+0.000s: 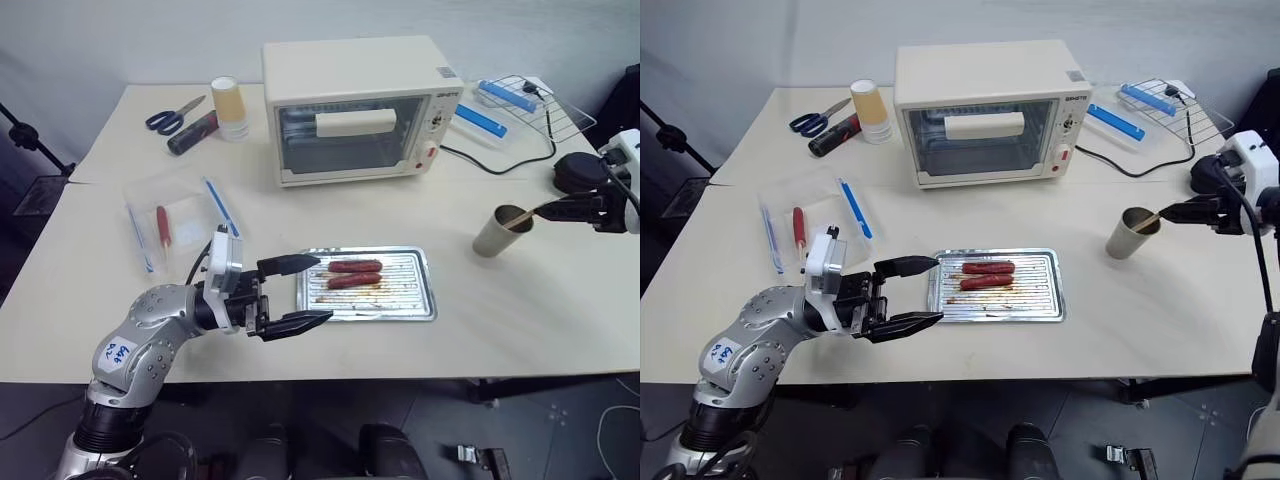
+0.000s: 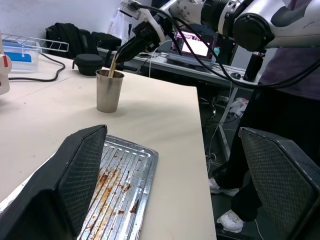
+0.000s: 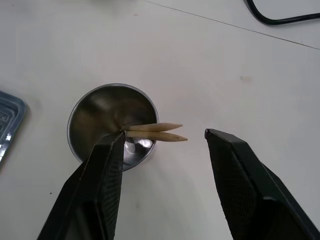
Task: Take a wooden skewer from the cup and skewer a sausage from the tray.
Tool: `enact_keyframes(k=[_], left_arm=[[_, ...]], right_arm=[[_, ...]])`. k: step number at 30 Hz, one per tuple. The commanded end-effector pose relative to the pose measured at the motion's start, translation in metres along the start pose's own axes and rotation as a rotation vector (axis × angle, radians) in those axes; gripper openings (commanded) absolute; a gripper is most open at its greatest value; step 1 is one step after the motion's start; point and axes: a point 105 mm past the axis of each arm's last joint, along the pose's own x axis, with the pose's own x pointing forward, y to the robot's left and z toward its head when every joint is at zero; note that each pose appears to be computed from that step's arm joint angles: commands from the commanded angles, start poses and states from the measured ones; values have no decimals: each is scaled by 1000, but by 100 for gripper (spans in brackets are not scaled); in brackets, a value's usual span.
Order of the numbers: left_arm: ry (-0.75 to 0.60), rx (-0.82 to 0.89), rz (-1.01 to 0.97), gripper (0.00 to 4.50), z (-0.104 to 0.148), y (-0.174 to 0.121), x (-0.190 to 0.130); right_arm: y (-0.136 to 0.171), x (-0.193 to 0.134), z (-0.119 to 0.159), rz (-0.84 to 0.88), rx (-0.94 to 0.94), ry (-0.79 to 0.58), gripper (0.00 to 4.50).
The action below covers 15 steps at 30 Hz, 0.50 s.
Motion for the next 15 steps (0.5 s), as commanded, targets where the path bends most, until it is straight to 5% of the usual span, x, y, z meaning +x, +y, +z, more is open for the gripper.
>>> enact_keyframes(k=[1, 4, 10, 15], left_arm=[[-15, 43, -4, 450, 8, -1, 1], [-17, 43, -2, 450, 8, -2, 1], [-19, 41, 3, 450, 8, -2, 1], [-19, 41, 3, 450, 8, -2, 1]], right_arm=[[1, -5, 13, 3, -16, -54, 266], [1, -4, 14, 4, -16, -57, 205], [2, -5, 14, 14, -21, -48, 1], [5, -9, 14, 36, -24, -35, 1]])
